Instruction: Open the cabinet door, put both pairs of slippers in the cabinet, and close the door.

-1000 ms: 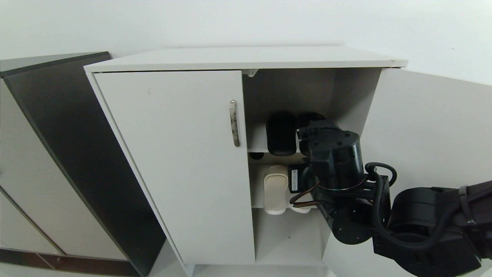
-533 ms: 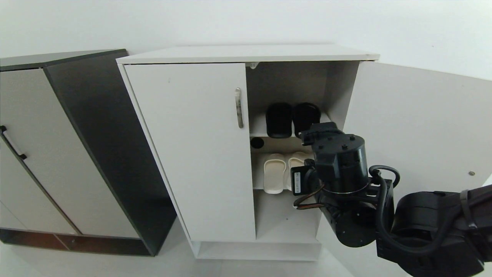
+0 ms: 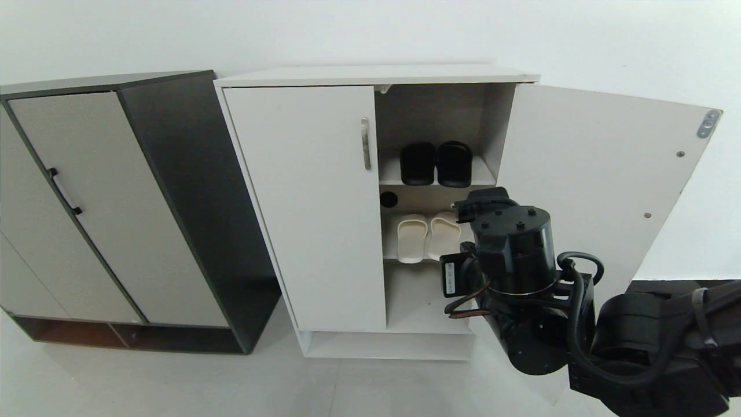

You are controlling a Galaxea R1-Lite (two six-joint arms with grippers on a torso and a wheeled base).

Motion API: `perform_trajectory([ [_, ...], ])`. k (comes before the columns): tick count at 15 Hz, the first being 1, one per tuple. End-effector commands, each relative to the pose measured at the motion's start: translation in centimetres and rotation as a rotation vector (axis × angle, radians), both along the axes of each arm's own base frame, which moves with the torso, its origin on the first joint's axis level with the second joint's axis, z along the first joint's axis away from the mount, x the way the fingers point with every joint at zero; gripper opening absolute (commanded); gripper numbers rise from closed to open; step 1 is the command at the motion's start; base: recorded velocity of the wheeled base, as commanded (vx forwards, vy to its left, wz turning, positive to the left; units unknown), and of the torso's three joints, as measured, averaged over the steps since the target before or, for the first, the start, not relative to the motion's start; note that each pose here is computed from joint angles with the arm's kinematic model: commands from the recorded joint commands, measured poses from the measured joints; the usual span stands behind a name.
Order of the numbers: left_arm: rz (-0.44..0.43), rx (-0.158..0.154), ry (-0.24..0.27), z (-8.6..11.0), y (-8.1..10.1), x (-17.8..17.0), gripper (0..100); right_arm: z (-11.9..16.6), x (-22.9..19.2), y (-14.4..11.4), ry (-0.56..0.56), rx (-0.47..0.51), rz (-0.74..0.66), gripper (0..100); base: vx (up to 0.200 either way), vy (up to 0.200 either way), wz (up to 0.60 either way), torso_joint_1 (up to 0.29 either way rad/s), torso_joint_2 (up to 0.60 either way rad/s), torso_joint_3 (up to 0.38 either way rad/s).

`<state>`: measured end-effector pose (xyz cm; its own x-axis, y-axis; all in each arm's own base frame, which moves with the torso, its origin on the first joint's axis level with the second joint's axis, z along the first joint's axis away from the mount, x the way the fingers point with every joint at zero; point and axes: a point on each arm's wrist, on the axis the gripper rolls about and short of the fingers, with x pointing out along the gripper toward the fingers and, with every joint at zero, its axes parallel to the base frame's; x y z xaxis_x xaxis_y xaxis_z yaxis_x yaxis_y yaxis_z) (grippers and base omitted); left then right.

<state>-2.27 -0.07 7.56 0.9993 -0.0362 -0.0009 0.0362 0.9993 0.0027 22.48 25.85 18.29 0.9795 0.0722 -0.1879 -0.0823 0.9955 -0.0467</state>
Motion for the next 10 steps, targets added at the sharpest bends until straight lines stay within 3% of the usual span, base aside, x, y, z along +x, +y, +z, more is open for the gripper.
perform_trajectory([
  [1,0.002,0.000,-0.001,0.01,0.00,0.00,0,-0.14,0.03,0.00,0.002,-0.002,-0.001,0,0.000,0.000,0.00,0.000,0.00,0.000],
  [10,0.002,0.000,-0.001,0.01,0.00,0.00,0,-0.45,-0.13,-0.10,0.010,-0.012,0.002,0,0.000,0.000,0.00,0.000,0.00,0.000],
])
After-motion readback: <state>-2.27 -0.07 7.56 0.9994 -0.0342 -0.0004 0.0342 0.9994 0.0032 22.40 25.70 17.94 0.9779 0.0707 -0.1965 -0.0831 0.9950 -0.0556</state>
